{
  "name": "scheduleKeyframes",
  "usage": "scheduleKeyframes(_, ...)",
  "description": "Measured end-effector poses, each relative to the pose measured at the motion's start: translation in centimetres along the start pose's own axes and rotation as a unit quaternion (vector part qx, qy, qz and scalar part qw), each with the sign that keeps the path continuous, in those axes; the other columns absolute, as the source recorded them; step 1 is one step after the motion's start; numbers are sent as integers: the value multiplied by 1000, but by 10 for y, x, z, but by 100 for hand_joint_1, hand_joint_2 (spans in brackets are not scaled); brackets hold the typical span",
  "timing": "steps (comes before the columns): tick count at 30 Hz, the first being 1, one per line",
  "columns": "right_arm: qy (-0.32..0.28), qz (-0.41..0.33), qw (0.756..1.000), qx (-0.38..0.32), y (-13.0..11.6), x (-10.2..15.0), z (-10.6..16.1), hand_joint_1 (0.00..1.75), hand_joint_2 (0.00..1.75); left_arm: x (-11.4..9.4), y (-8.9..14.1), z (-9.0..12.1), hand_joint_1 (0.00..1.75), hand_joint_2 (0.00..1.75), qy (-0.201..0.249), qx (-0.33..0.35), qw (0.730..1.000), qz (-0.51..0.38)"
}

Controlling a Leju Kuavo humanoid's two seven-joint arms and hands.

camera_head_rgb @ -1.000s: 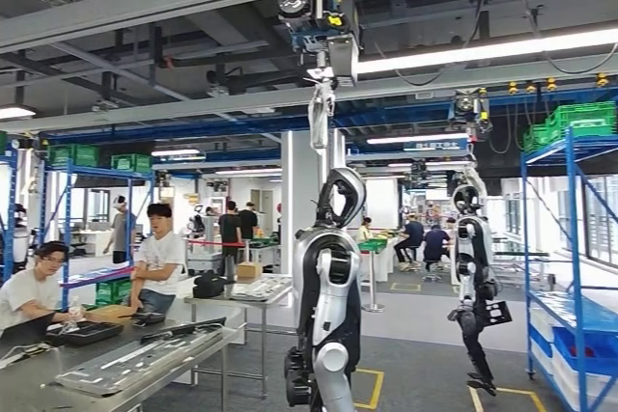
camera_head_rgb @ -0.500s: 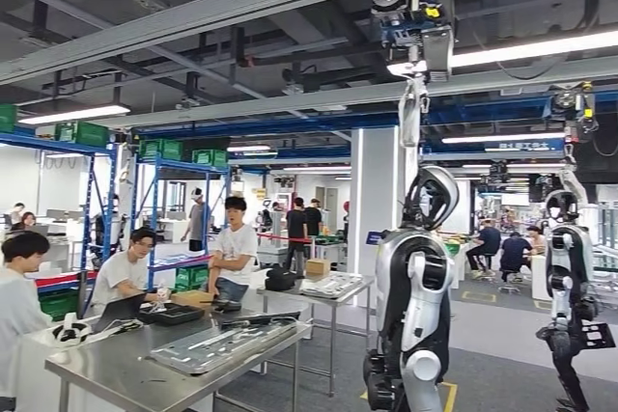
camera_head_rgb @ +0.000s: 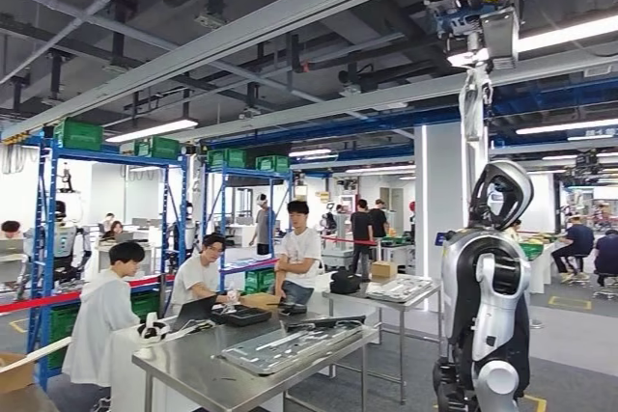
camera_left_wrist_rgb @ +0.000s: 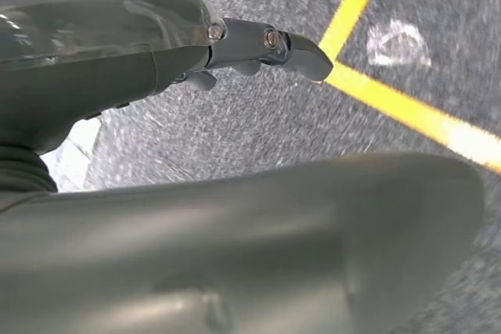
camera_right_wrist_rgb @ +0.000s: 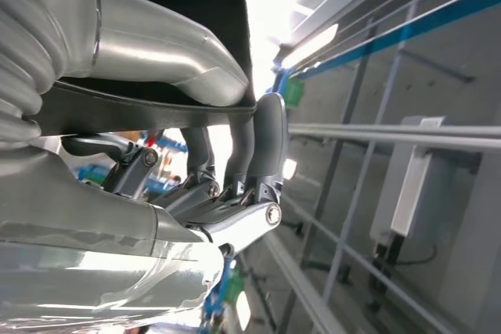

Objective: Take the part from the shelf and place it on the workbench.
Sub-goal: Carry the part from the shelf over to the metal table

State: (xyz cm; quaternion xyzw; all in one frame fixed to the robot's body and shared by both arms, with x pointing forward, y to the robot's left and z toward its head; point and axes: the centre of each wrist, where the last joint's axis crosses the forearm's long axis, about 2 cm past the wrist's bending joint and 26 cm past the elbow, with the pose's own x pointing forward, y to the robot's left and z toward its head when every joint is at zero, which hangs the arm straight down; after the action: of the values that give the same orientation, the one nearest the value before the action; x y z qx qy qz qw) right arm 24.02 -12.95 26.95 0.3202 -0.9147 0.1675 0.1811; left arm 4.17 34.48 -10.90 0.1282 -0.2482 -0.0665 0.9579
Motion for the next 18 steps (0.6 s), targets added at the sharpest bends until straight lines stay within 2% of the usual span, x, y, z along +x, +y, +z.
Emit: scheduleKeyframes(18,7,-8,1000,-1,1,-2,2,175,175,-1,0,1,0,175,1,-1,1000,1)
